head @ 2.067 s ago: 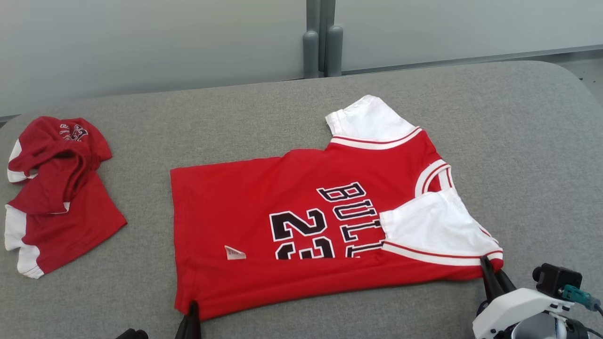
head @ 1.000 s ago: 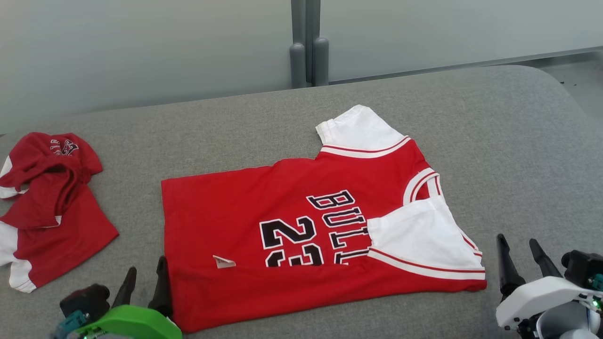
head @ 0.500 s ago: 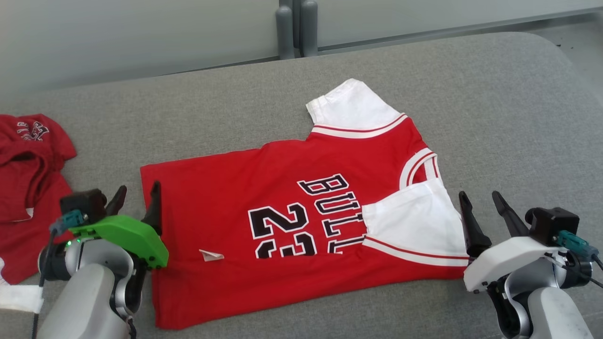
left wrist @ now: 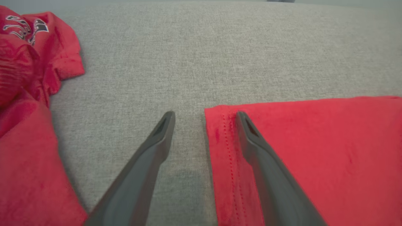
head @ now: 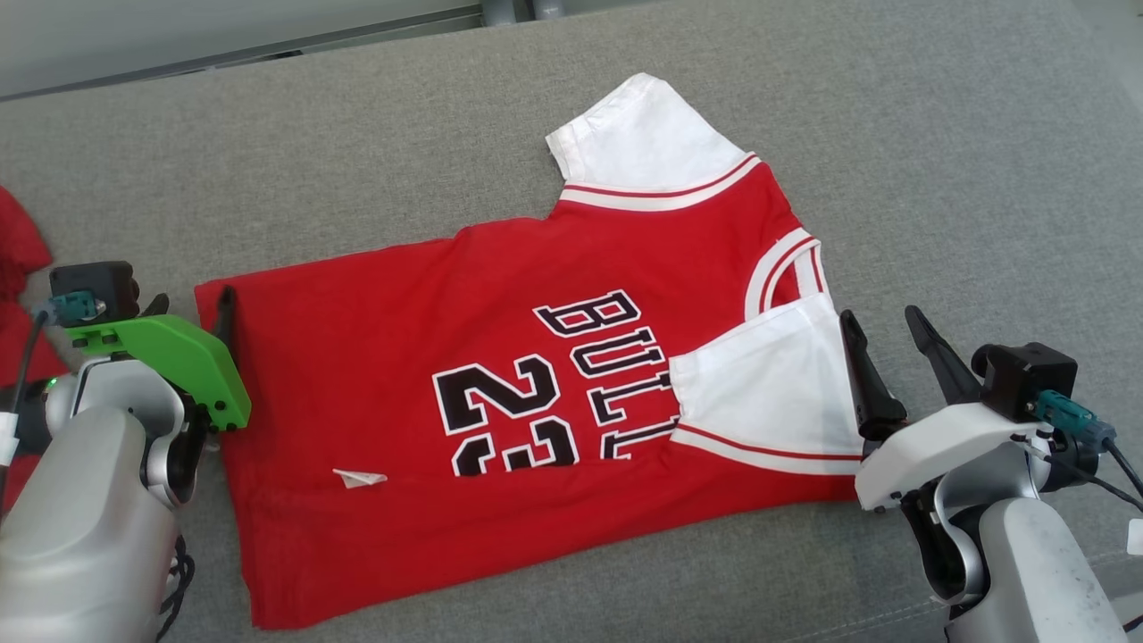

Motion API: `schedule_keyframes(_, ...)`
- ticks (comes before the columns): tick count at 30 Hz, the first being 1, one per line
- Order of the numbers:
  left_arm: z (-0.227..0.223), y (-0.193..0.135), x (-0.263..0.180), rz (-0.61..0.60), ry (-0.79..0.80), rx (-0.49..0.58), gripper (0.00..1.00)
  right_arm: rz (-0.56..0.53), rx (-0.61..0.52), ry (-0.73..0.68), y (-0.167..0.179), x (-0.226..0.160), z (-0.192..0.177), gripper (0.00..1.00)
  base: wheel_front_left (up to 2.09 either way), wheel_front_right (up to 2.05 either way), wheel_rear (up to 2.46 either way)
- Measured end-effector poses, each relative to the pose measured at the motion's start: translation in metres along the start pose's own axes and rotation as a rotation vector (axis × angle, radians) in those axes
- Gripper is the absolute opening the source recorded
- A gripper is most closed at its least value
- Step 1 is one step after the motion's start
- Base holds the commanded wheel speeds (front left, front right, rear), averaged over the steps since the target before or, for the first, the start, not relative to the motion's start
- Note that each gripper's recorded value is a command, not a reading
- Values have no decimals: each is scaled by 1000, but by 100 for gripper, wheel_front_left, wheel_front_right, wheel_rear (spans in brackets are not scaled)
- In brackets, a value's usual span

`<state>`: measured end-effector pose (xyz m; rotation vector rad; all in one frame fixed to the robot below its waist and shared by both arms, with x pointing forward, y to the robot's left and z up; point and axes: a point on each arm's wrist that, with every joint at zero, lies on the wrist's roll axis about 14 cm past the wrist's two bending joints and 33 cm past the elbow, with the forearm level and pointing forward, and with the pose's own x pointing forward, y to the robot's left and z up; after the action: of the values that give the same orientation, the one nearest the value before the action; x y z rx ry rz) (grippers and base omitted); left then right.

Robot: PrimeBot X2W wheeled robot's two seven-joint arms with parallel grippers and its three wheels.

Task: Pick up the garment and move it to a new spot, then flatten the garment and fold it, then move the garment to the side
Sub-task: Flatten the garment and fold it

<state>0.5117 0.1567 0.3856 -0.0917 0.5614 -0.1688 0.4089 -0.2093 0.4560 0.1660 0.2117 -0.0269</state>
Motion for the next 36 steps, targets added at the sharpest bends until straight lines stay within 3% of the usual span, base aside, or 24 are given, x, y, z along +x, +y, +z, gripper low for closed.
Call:
schedule_keyframes(13,-10,-9,16,-31,73,22,100,-12,3,13,-4,4,-4,100,0,0,0)
schedule_keyframes(14,-11,-10,17,-34,76,26,89,-12,2,13,-5,4,-5,100,0,0,0)
schedule_keyframes(16,-10,-12,18,-39,76,33,49,-11,2,11,-4,5,-3,100,0,0,0)
schedule_keyframes(17,-10,-13,19,-42,78,37,38,-10,1,8,-4,5,-2,100,0,0,0)
schedule_keyframes(19,-11,-17,19,-54,80,46,1,-10,-2,4,-4,6,0,100,0,0,0)
schedule_keyframes(28,2,-20,15,-65,6,32,0,19,-60,-29,4,17,20,100,0,0,0)
schedule_keyframes(36,23,-28,2,-95,-139,-27,0,91,-164,-59,18,52,56,100,0,0,0)
